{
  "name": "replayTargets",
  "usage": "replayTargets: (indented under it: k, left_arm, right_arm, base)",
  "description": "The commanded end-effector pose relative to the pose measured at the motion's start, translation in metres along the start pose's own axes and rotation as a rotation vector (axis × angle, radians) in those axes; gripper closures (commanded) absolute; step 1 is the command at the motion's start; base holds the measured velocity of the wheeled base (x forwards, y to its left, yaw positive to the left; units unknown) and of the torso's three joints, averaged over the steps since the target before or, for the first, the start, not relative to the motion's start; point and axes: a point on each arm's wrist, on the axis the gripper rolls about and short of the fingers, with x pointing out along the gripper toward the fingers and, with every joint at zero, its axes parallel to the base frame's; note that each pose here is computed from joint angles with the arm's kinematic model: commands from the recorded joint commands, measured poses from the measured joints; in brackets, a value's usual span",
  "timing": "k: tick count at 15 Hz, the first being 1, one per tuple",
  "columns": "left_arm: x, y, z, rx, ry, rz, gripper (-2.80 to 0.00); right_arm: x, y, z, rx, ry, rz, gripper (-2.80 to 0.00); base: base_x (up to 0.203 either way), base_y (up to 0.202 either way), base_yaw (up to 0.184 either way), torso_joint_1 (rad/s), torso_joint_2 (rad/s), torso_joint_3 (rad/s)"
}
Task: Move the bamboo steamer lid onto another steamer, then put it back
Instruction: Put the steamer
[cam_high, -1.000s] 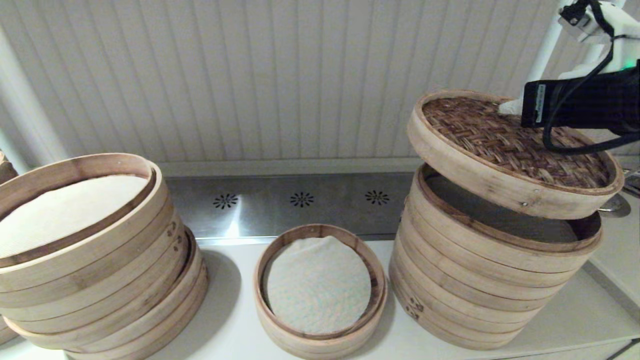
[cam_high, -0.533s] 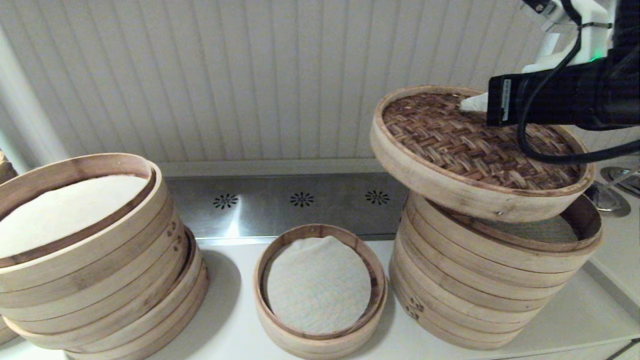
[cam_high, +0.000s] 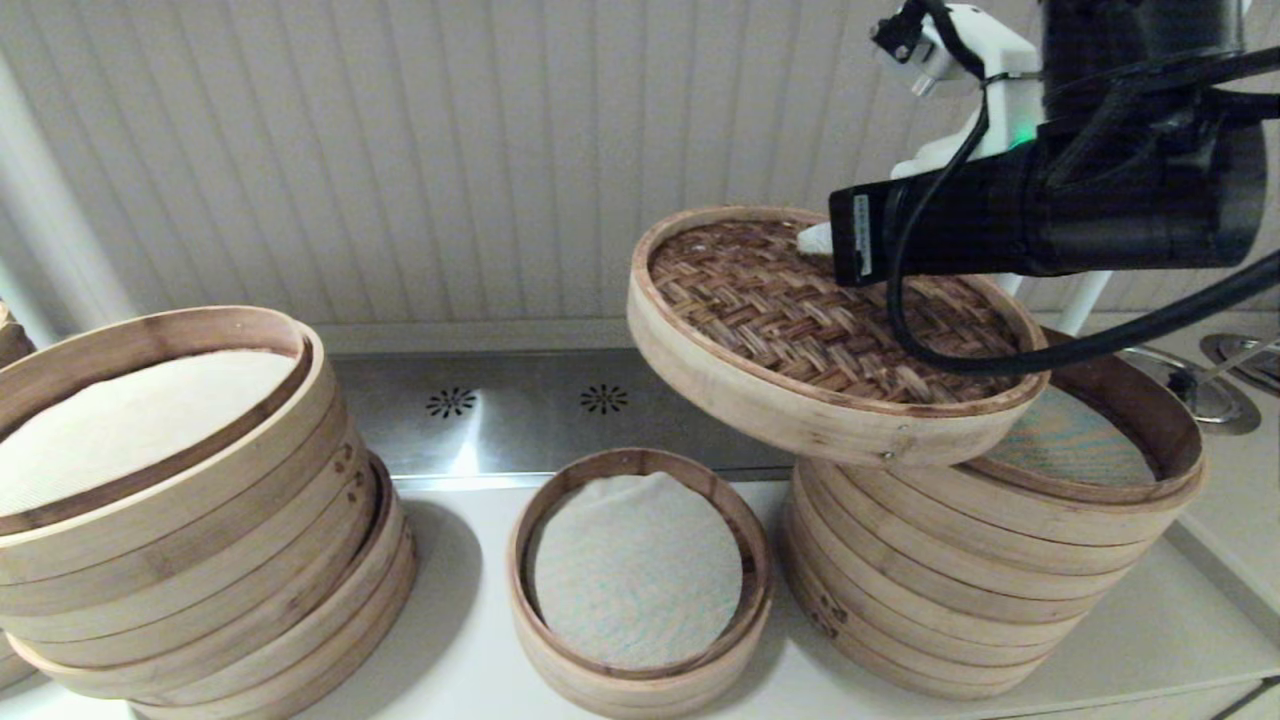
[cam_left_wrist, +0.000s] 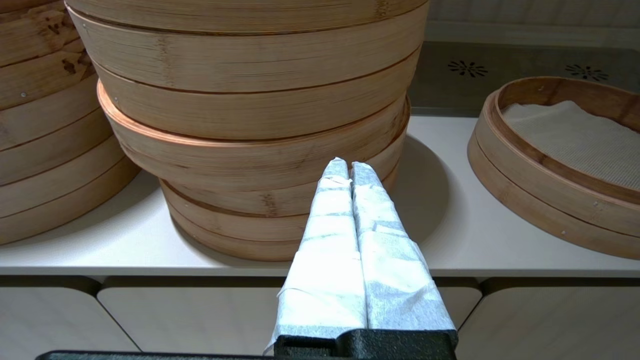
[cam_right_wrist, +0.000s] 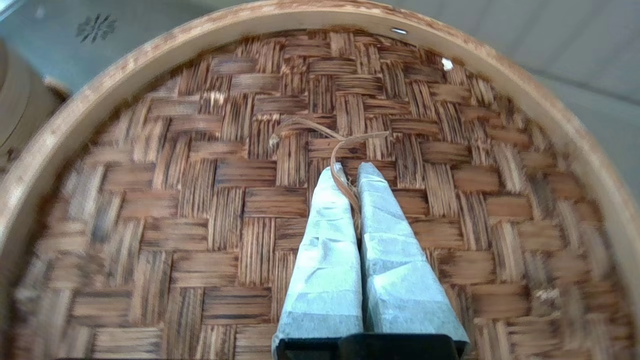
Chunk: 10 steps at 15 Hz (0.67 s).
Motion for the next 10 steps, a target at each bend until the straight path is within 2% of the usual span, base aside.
replayTargets:
  k: [1, 10]
  left_arm:
    - [0.0, 0.0, 0.0, 0.0, 0.0, 0.0, 0.0]
    - [0.0, 0.0, 0.0, 0.0, 0.0, 0.0, 0.0]
  right_arm:
    - [0.025, 0.013, -0.012, -0.016, 0.057, 0.027, 0.0]
    - [0.072, 0.047, -0.046, -0.04, 0.183, 0.089, 0.0]
  base:
    - [0.0, 0.0, 0.0, 0.0, 0.0, 0.0]
    - [0.0, 0.0, 0.0, 0.0, 0.0, 0.0]
